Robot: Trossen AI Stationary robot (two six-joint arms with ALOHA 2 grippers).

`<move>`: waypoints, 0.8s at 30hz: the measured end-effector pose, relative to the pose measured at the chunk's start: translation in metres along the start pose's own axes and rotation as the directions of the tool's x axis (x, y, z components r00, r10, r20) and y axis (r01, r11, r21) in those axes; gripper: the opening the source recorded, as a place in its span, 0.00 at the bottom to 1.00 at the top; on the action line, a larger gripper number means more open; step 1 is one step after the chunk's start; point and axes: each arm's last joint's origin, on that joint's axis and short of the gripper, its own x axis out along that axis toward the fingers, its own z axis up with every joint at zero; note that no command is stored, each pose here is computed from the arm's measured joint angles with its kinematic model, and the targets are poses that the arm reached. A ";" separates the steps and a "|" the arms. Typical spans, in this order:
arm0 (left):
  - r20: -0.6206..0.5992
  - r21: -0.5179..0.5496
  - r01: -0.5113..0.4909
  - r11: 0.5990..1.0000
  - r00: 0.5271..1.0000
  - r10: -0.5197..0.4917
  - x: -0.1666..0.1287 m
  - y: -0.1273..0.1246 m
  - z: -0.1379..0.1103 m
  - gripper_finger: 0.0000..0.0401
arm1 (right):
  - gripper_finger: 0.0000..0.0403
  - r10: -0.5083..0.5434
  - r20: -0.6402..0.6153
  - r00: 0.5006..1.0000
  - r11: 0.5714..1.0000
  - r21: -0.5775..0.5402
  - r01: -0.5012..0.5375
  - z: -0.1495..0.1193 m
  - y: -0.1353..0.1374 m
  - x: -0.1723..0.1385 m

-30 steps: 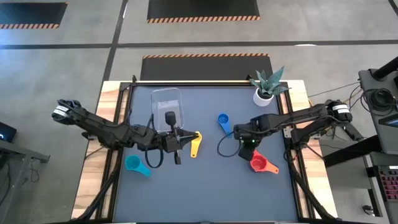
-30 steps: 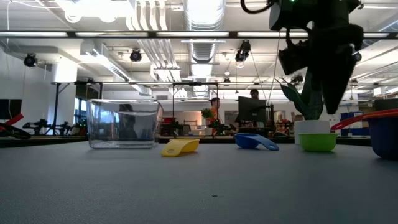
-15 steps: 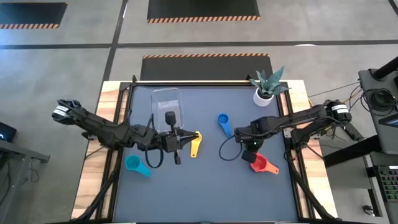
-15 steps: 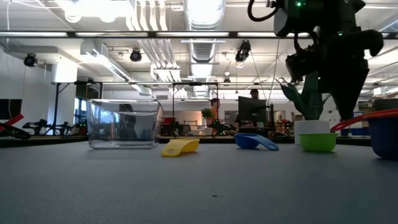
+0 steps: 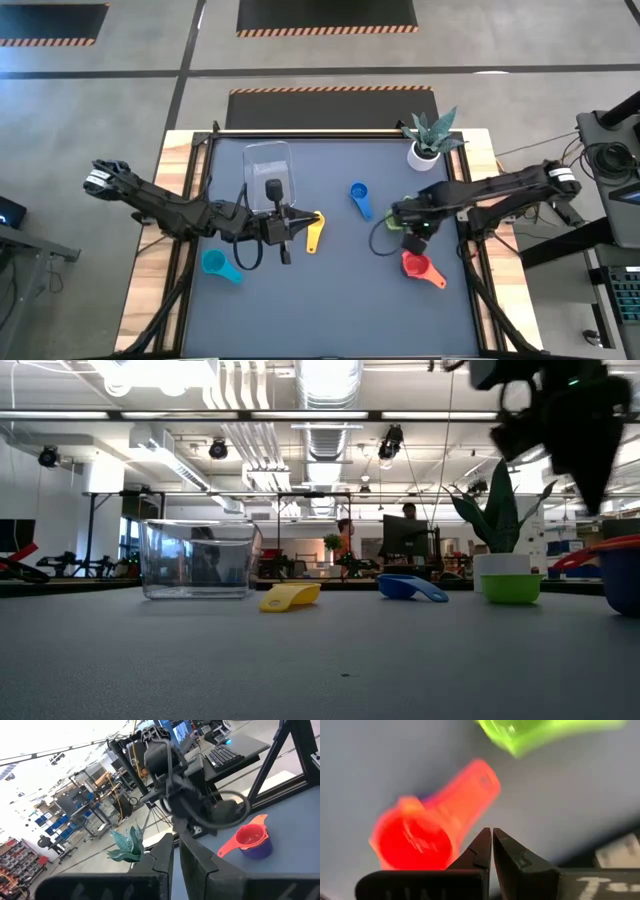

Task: Nest measuring cups in basket
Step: Stack the red measuring cup on top of the orange measuring cup

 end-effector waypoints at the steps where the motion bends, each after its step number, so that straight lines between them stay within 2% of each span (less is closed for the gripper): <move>1: 0.000 0.000 0.000 1.000 1.000 0.000 0.000 0.000 0.000 0.03 | 0.02 -0.004 -0.010 1.000 1.000 0.016 0.004 -0.008 -0.002 -0.001; 6: -0.014 -0.001 0.009 1.000 1.000 -0.009 0.000 -0.001 -0.002 0.03 | 0.02 0.061 0.015 0.998 0.998 0.027 -0.061 -0.042 0.002 0.006; 13: -0.014 -0.009 0.008 1.000 1.000 -0.008 0.000 -0.001 -0.002 0.03 | 0.02 0.066 -0.006 0.998 0.996 0.059 -0.065 -0.074 0.006 0.038; 17: -0.013 -0.013 0.008 1.000 1.000 -0.008 0.000 -0.001 -0.001 0.03 | 0.02 0.102 -0.001 0.995 0.994 0.039 -0.102 -0.080 0.016 0.054; 24: -0.012 -0.014 0.007 1.000 1.000 -0.007 0.000 -0.001 -0.001 0.03 | 0.02 0.201 0.049 0.978 0.979 0.015 -0.202 -0.075 0.037 0.063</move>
